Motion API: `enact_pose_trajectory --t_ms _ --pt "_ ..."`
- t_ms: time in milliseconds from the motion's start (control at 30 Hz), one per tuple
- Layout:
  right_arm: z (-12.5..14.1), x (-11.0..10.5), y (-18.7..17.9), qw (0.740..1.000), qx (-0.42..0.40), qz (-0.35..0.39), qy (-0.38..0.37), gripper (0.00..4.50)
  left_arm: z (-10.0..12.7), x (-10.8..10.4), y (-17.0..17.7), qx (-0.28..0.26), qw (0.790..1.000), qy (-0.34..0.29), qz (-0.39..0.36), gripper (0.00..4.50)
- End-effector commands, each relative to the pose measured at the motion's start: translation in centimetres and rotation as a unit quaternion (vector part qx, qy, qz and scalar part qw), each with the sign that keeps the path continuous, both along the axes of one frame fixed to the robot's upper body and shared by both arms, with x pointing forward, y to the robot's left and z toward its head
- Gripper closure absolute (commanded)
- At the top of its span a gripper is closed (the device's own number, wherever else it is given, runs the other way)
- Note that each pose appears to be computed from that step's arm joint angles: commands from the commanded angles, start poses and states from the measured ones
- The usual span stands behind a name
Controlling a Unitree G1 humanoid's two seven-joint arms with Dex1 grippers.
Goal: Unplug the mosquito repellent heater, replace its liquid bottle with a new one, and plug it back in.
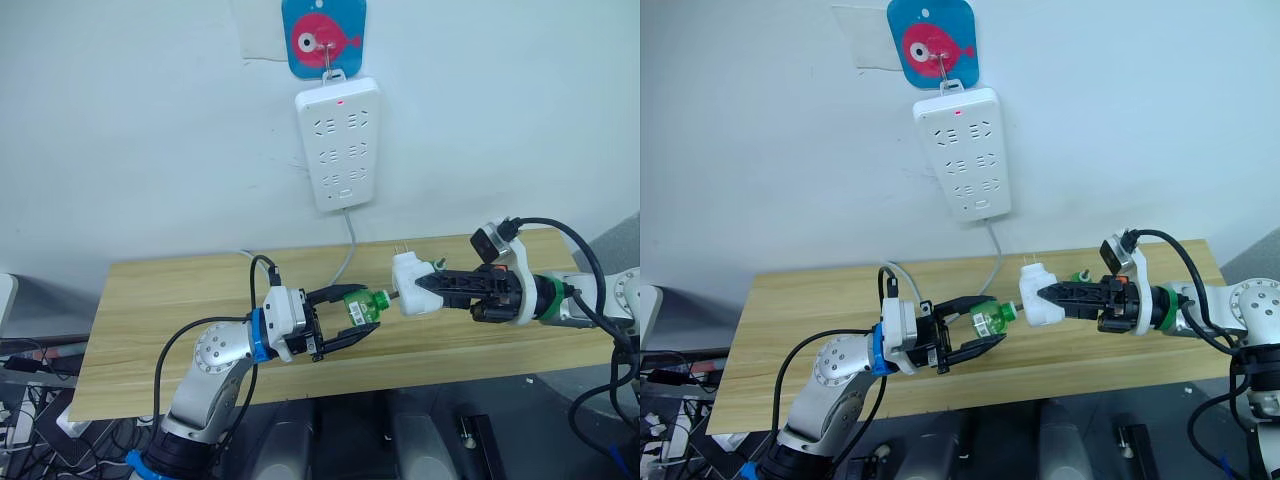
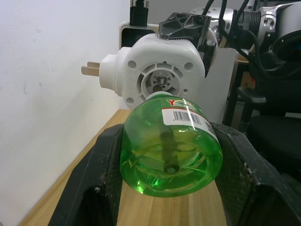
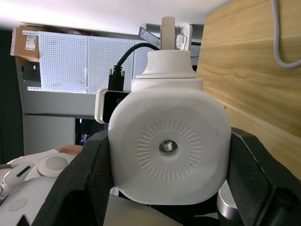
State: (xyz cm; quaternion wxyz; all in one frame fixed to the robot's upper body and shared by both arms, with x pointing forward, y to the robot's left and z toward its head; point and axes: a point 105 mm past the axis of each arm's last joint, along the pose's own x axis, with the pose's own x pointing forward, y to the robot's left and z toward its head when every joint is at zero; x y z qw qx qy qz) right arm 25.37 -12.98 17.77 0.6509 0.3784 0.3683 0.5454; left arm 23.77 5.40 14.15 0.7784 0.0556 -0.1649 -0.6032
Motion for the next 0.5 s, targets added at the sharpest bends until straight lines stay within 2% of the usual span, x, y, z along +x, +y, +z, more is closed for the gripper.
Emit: enact_pose_trajectory --t_ms 33,500 --pt "0.97 -0.36 0.4 1.0 0.009 0.016 -0.014 1.55 1.03 -1.04 -0.77 -0.012 0.999 -0.024 -0.029 2.23" --pt "0.76 0.05 0.54 1.0 0.001 0.006 -0.013 1.55 1.17 -0.85 -1.01 -0.021 0.999 -0.02 -0.028 2.23"
